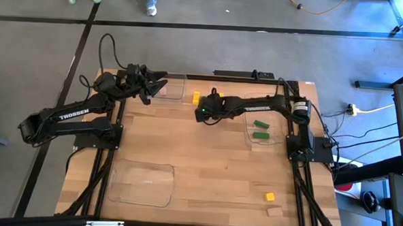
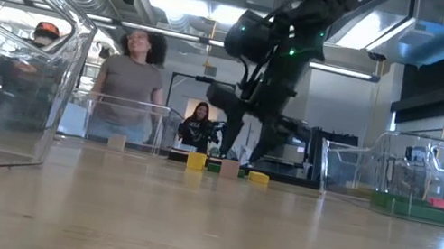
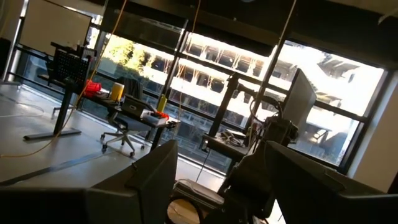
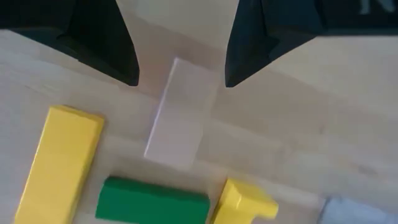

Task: Sort & place blocks by color
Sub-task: Put the top block into the top left transparent bin

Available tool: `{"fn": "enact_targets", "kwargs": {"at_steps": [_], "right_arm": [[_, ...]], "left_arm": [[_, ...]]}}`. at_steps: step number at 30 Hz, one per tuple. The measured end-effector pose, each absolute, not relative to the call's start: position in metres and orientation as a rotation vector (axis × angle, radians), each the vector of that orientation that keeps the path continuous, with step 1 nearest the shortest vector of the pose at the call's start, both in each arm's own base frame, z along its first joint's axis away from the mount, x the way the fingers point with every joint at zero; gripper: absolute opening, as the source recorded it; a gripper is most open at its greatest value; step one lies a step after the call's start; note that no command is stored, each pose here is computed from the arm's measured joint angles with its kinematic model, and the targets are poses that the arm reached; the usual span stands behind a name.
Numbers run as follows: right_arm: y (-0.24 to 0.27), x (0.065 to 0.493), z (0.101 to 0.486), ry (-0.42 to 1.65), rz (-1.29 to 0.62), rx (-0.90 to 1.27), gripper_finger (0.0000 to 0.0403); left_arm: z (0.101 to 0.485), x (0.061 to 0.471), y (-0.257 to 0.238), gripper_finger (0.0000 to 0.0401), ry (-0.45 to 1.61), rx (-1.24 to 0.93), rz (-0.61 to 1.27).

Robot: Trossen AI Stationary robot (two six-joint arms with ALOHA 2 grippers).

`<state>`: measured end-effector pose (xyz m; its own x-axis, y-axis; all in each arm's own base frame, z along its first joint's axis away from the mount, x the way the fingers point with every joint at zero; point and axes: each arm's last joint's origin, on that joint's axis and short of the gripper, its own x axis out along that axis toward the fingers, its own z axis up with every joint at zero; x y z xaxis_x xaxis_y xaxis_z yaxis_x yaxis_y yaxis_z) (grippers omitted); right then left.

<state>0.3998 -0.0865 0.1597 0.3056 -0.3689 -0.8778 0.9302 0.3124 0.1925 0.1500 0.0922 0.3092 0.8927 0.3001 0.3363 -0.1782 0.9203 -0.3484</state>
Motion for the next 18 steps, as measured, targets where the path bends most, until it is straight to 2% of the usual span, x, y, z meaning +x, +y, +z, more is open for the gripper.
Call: {"fn": "enact_targets", "kwargs": {"at_steps": [7,11,18], "right_arm": [[-0.079,0.412,0.142,0.771,-1.013,0.837,0.0241],[-0.078,0.413,0.124,0.779,-1.076,0.839,0.0241],[-0.073,0.416,0.115,0.710,-1.157,0.821,0.0241]], "left_arm": [[0.311,0.149,0.092,0.0232,-0.410,-0.311,0.249],[0.311,0.150,0.092,0.0232,-0.409,-0.311,0.249],[0.311,0.150,0.092,0.0232,-0.412,-0.330,0.246]]}}
